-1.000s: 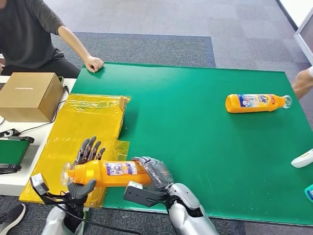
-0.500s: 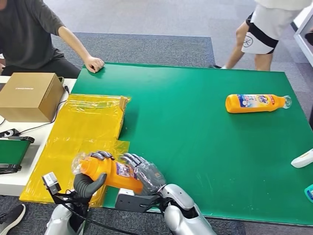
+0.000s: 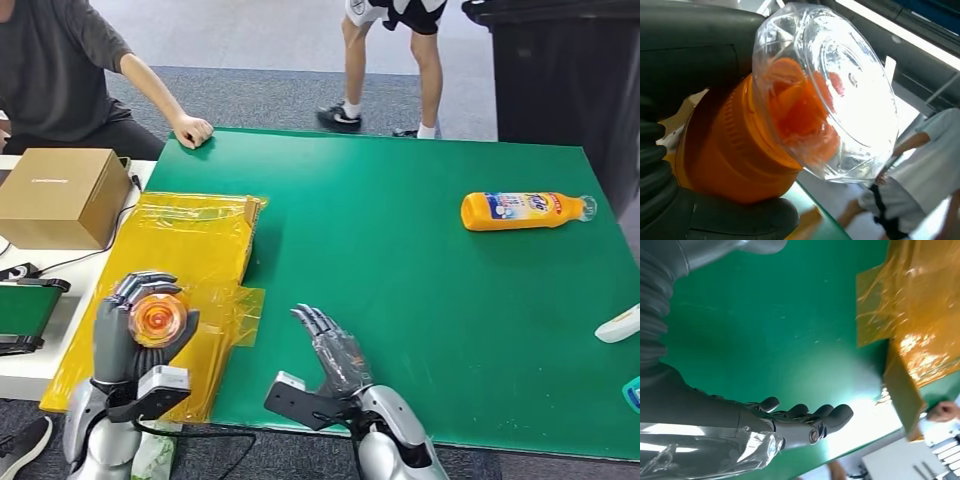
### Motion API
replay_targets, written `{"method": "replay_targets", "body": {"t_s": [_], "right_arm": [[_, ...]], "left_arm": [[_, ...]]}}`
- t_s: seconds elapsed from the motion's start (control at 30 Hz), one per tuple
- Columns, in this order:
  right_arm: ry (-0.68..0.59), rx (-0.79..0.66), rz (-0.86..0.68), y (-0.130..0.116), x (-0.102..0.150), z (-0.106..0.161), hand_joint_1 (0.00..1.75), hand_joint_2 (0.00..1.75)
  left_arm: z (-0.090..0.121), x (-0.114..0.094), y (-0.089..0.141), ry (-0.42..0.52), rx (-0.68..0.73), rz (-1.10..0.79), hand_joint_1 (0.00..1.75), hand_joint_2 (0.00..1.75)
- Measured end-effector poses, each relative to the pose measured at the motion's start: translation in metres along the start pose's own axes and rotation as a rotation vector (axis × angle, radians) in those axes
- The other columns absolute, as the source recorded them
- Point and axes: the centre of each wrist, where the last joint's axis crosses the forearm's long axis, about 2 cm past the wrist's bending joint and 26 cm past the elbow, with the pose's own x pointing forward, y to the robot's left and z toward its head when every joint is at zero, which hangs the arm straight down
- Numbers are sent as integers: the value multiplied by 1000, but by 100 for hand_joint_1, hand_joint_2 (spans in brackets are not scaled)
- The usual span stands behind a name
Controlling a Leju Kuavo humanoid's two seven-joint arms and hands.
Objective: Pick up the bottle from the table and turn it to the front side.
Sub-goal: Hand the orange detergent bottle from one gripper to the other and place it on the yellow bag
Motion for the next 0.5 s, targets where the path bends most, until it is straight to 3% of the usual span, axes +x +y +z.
{"method": "replay_targets", "body": {"t_s": [0.2,0.5], "right_arm": [[65,-43,-31,-8,-13,15,0,175],[92,-48,-64,-9,-23,25,0,175]], "left_arm": [[6,-4,4,156,-149,-451,175,175],[30,-34,-12,250,-378,-564,171,175]]}}
